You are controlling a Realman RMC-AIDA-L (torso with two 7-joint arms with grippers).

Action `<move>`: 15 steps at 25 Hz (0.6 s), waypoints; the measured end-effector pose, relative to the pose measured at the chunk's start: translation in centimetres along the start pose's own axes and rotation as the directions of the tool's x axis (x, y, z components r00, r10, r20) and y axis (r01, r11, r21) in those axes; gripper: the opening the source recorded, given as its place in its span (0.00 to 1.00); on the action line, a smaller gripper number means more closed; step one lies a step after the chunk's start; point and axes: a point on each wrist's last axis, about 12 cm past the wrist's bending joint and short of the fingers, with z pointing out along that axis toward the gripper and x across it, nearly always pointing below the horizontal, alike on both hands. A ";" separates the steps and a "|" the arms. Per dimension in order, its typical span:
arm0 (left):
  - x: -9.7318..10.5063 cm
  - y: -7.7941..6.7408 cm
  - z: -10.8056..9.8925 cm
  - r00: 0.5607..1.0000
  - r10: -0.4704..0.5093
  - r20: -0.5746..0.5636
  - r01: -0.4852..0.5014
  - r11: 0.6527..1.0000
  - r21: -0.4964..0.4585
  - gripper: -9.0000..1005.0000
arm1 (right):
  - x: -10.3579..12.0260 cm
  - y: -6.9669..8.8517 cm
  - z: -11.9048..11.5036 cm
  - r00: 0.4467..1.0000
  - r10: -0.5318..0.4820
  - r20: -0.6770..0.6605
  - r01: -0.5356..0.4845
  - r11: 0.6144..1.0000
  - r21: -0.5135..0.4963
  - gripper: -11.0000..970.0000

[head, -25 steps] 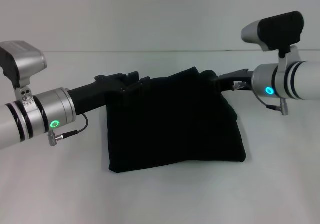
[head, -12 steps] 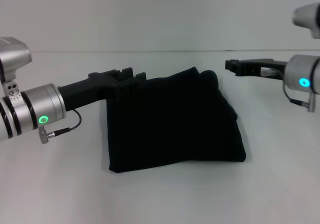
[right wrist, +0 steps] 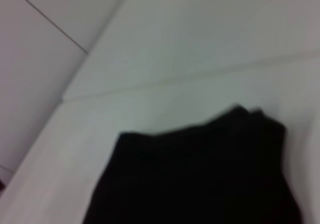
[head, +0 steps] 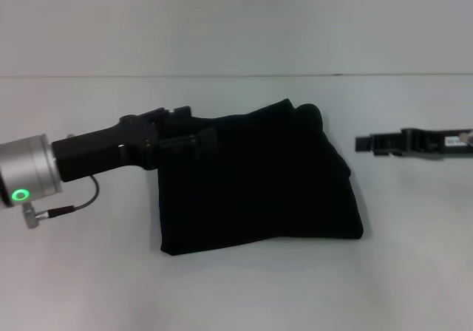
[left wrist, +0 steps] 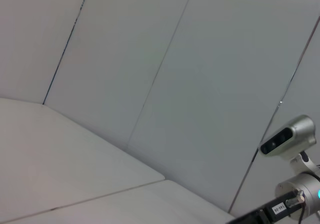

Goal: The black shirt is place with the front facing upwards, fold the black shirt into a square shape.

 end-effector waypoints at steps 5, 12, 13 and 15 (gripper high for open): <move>0.3 -0.3 -1.3 1.000 0.025 0.006 -0.025 1.000 0.001 0.87 | 0.5 -0.9 -1.5 0.988 0.116 -0.105 -0.112 0.993 0.043 0.68; 0.8 -0.9 -2.2 0.998 0.069 0.010 -0.069 0.997 0.029 0.90 | 1.0 -1.3 -1.0 0.966 0.185 -0.181 -0.178 0.983 0.054 0.87; 0.9 -1.1 -2.3 0.996 0.091 0.005 -0.091 0.994 0.051 0.90 | 1.1 -1.3 -0.6 0.964 0.185 -0.192 -0.176 0.982 0.062 0.88; 0.9 -1.3 -2.4 0.995 0.102 0.006 -0.102 0.993 0.061 0.90 | 1.1 -1.2 0.2 0.965 0.182 -0.190 -0.170 0.983 0.075 0.91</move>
